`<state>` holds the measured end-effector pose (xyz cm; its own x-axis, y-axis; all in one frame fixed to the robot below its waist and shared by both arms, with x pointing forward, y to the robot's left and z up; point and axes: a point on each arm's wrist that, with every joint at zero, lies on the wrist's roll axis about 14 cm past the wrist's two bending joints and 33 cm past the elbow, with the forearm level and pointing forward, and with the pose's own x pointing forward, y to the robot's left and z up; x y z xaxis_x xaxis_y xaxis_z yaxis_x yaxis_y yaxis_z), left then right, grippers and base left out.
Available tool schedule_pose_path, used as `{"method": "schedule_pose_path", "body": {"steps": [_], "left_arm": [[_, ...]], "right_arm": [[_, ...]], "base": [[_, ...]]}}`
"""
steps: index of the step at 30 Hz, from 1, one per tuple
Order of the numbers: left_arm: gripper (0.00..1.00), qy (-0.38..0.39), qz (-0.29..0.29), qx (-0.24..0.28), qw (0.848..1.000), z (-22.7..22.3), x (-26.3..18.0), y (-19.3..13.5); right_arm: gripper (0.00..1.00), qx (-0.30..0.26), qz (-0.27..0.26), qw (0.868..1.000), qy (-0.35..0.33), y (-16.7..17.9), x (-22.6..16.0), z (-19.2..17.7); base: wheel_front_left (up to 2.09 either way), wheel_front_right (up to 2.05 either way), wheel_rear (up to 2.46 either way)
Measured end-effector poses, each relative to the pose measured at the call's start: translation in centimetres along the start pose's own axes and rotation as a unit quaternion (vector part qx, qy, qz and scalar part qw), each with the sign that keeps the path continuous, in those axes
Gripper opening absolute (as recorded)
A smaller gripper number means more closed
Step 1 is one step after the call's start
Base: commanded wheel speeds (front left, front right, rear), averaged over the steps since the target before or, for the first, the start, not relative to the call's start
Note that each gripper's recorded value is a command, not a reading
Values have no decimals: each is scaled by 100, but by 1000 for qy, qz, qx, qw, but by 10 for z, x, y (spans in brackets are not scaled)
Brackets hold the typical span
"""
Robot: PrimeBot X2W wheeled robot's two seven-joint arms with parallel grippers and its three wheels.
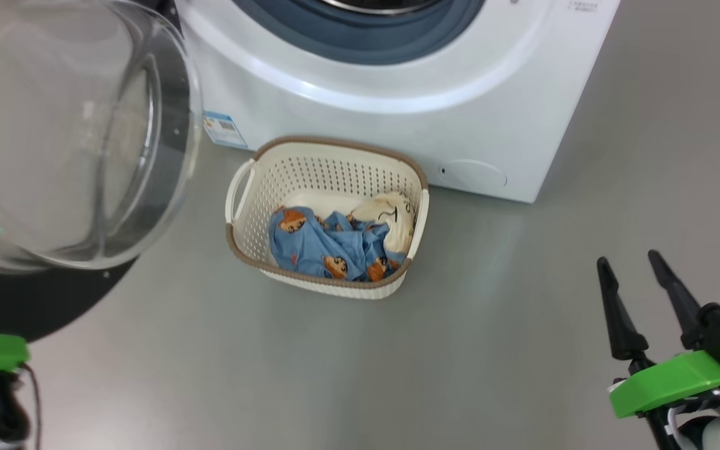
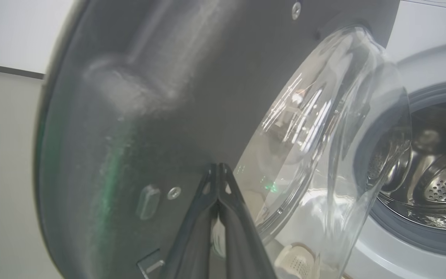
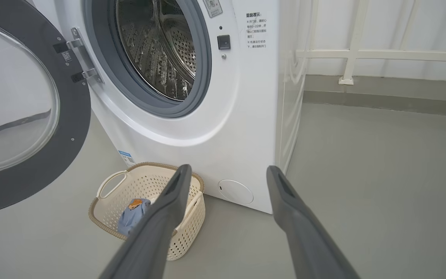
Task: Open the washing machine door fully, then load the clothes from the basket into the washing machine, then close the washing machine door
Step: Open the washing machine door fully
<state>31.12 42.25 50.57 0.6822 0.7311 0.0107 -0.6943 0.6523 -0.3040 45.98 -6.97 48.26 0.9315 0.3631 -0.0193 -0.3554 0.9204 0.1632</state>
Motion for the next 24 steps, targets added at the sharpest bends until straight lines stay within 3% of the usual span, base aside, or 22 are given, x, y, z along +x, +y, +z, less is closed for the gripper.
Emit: {"method": "schedule_pose_path", "body": {"steps": [15, 24], "left_arm": [[0, -15, 65, 20, 998, 12, 55, 38], [0, -20, 86, 31, 996, 16, 66, 49]], "right_arm": [[100, -34, -2, 998, 49, -27, 19, -26], [100, -39, 10, 997, 61, -26, 27, -34]], "base": [[0, 0, 0], [0, 0, 0]]}}
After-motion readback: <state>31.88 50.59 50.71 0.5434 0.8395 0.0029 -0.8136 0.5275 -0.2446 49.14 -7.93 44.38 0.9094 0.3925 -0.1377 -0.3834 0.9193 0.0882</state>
